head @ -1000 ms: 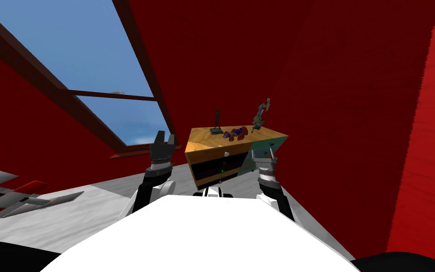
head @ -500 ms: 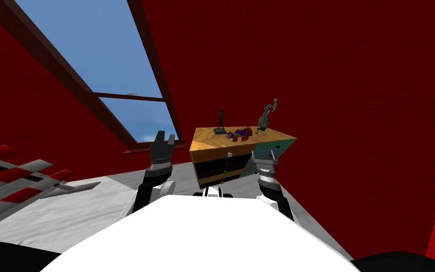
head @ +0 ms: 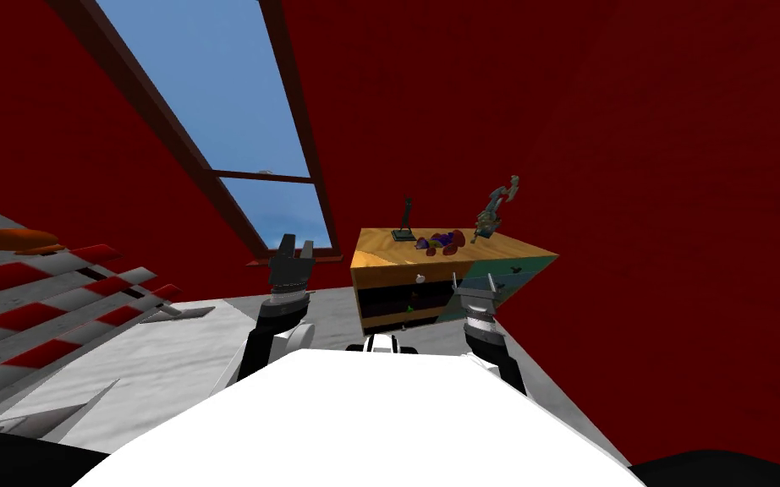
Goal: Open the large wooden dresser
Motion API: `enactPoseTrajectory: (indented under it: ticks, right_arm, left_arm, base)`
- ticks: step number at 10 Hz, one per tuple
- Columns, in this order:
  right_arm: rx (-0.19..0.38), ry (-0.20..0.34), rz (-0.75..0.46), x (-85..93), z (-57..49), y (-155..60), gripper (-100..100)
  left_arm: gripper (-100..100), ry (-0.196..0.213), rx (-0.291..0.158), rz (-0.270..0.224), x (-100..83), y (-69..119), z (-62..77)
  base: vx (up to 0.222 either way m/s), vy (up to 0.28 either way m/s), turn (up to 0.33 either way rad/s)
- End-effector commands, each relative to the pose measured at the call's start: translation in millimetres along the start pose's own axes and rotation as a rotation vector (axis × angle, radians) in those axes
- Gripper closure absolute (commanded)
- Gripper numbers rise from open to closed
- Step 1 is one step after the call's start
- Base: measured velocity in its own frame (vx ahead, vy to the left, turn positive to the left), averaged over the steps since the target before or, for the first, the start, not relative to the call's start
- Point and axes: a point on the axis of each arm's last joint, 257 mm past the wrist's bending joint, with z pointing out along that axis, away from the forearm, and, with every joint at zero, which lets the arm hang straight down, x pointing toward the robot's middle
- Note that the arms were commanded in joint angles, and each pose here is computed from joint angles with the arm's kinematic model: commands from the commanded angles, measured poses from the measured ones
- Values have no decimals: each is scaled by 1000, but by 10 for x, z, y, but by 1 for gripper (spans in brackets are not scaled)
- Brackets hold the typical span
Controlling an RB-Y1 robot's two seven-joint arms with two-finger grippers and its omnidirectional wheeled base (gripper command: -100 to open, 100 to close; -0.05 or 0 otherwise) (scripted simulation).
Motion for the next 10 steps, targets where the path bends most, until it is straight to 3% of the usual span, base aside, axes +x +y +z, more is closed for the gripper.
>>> enactPoseTrajectory:
  ticks: [1, 9, 10]
  right_arm:
    - [-14, -21, 102, -88, -64, 17, -100]
    - [-49, -59, 353, -257, -191, 51, -100]
    - [-69, -80, 411, -349, -261, 67, -100]
  left_arm:
    - [0, 0, 0, 0, 0, 0, 0]
    - [0, 0, 0, 0, 0, 0, 0]
    - [0, 0, 0, 0, 0, 0, 0]
  base:
    - [-10, 20, 273]
    - [-5, 14, 117]
    - [-6, 15, 217]
